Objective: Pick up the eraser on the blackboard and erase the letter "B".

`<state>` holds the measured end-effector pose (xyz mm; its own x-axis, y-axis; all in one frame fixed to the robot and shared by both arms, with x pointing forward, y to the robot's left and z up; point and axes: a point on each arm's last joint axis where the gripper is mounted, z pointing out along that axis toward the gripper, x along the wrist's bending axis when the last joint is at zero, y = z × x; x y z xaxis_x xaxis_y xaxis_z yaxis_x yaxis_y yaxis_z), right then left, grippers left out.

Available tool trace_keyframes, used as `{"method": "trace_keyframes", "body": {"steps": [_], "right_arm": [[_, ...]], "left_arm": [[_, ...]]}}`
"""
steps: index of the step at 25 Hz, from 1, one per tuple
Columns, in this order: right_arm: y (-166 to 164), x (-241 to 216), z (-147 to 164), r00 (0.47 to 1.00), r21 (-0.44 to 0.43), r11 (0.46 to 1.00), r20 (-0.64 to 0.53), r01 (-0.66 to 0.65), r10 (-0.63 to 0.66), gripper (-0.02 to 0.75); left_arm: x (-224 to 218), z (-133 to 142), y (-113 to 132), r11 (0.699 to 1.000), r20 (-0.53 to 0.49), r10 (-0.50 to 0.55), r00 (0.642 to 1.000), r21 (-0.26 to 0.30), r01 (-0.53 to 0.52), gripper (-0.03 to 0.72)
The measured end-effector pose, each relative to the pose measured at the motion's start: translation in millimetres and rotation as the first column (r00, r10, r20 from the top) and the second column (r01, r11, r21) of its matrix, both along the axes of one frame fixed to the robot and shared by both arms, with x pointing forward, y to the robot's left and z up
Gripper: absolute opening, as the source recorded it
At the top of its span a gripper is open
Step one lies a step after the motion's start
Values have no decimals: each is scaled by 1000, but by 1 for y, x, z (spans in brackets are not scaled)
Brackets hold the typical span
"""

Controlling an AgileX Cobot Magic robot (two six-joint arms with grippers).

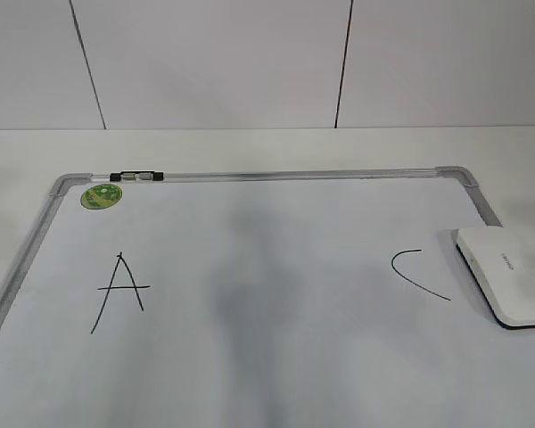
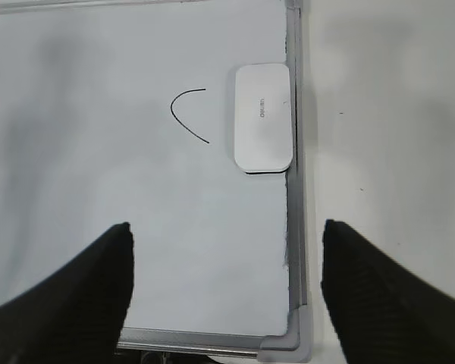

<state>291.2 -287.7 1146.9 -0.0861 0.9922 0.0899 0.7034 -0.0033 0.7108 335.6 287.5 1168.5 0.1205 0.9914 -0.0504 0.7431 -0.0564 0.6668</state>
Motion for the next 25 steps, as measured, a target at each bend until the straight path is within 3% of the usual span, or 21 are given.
{"method": "trace_keyframes", "body": {"steps": [9, 19, 25], "right_arm": [[-3, -59, -34, 988, 2, 1000, 153, 1, -1, 592], [-3, -59, -96, 993, -40, 999, 113, -25, 29, 589], [-3, -57, -99, 990, -46, 999, 138, -27, 33, 587]], "left_arm": [[-67, -41, 3, 999, 85, -18, 996, -31, 21, 237], [-109, -78, 8, 999, 197, -15, 980, -32, 22, 237], [-114, -111, 9, 1000, 194, -21, 981, -15, 24, 235]]}}
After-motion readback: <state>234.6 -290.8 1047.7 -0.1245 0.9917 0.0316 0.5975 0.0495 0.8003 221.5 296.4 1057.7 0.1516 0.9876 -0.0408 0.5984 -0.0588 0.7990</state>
